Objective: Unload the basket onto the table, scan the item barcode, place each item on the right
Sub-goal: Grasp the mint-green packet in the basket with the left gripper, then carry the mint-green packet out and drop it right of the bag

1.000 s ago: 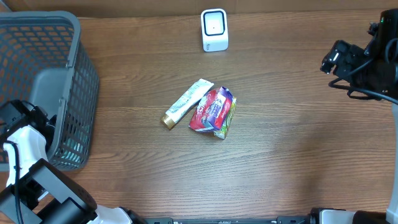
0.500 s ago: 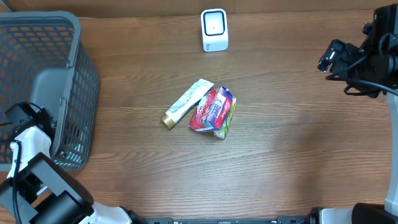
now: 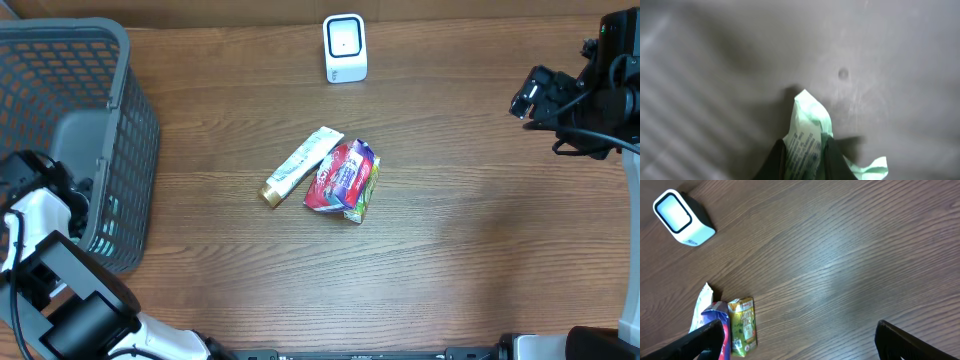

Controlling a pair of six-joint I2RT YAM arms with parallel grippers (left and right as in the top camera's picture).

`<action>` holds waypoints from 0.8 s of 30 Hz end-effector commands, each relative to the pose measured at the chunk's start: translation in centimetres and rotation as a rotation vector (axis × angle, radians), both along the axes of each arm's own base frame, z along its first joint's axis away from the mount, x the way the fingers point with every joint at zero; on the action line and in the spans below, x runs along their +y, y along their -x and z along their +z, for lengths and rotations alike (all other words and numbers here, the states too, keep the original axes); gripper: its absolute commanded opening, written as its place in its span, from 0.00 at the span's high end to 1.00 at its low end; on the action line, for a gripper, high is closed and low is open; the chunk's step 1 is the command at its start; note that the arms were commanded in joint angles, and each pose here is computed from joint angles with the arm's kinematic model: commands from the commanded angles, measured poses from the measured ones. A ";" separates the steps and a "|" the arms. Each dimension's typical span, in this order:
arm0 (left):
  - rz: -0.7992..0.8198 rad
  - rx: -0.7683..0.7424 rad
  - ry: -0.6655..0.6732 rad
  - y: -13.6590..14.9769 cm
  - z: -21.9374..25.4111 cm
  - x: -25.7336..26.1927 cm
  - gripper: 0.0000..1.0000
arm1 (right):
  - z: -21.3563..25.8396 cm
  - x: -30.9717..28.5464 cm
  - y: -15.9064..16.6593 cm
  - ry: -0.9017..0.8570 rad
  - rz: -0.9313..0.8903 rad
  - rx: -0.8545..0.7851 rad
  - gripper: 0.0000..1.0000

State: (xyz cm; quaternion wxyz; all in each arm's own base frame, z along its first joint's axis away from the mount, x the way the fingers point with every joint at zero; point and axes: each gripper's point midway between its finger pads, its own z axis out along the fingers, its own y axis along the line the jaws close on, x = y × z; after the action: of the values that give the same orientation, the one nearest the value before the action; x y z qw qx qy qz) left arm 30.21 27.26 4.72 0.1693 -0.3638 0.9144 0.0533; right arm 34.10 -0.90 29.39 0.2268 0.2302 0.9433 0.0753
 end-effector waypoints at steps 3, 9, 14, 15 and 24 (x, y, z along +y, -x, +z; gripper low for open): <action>-0.044 -0.193 -0.155 -5.8 15.4 3.5 0.96 | 0.0 -0.1 -0.1 -0.001 -0.002 -0.003 0.03; -0.187 -0.344 -0.199 -8.2 28.9 -2.8 0.96 | 0.1 -0.1 -0.3 -0.001 -0.001 -0.013 0.03; -0.415 -0.449 -0.220 -9.7 35.3 -12.9 0.96 | 0.1 -0.1 -0.3 -0.001 -0.002 -0.013 0.03; -0.505 -0.471 -0.209 -10.3 36.0 -16.6 0.96 | 0.1 -0.1 -0.3 0.000 -0.001 -0.013 0.04; -1.002 -0.432 -0.057 -11.5 32.9 -36.8 0.96 | 2.7 -1.6 -0.7 0.017 -0.028 -0.096 0.06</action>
State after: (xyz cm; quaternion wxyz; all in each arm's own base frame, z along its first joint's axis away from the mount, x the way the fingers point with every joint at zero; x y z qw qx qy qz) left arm 41.75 -4.84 38.83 0.3868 0.0575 0.9184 -0.0595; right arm 34.45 -1.56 29.97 0.2396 0.2379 0.9382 0.0758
